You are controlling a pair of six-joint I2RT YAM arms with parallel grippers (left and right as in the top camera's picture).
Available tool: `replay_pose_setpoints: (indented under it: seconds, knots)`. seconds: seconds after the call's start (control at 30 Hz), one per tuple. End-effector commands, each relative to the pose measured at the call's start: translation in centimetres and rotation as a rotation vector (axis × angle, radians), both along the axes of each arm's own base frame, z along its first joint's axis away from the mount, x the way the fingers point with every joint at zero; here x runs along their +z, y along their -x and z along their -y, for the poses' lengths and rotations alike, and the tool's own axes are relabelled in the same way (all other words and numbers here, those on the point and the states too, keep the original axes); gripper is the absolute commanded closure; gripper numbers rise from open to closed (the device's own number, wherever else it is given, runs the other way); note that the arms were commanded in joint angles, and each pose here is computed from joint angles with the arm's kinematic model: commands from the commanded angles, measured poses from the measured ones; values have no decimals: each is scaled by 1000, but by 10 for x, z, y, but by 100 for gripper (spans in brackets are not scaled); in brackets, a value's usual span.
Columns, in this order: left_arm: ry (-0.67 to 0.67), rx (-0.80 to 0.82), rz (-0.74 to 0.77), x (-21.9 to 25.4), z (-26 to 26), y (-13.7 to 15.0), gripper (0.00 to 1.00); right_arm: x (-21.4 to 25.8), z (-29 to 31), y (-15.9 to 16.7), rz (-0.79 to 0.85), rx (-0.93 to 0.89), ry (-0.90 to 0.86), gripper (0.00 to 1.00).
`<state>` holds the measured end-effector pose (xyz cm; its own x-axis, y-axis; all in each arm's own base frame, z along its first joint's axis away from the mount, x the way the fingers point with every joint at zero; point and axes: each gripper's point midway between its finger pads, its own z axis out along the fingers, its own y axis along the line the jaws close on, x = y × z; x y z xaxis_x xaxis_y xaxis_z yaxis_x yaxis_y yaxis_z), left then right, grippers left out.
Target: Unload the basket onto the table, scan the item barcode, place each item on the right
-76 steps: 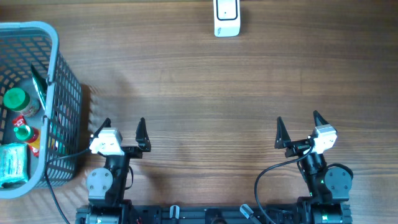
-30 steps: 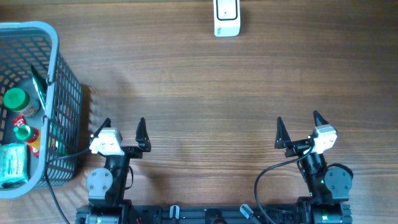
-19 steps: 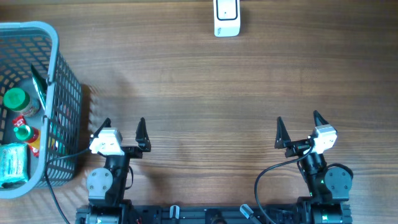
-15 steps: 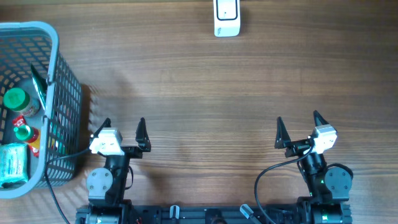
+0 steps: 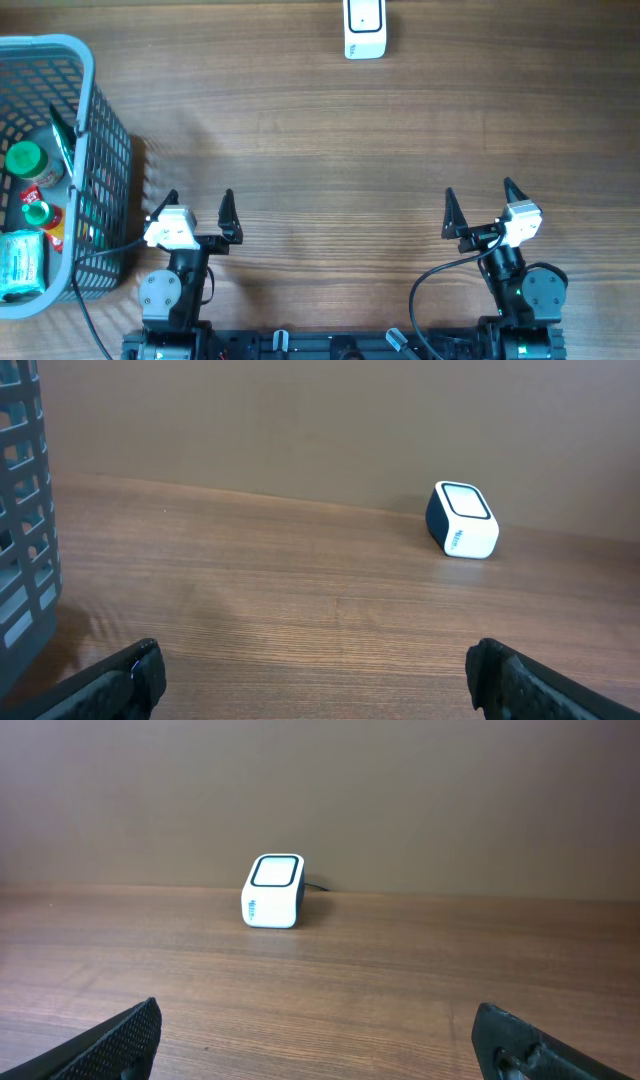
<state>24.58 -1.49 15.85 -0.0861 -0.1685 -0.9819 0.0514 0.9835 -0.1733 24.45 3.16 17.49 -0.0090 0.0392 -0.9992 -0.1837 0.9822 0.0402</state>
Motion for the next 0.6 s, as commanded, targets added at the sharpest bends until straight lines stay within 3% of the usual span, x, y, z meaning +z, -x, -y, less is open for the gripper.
replay_pose_setpoints:
  seconds: [0.0,0.57]
  knots:
    - [-16,6,-2,-3,-2,0,0,3,1,0,16,-9,12,0]
    - [-16,7,-2,-3,-2,0,0,3,0,1,16,-3,11,0]
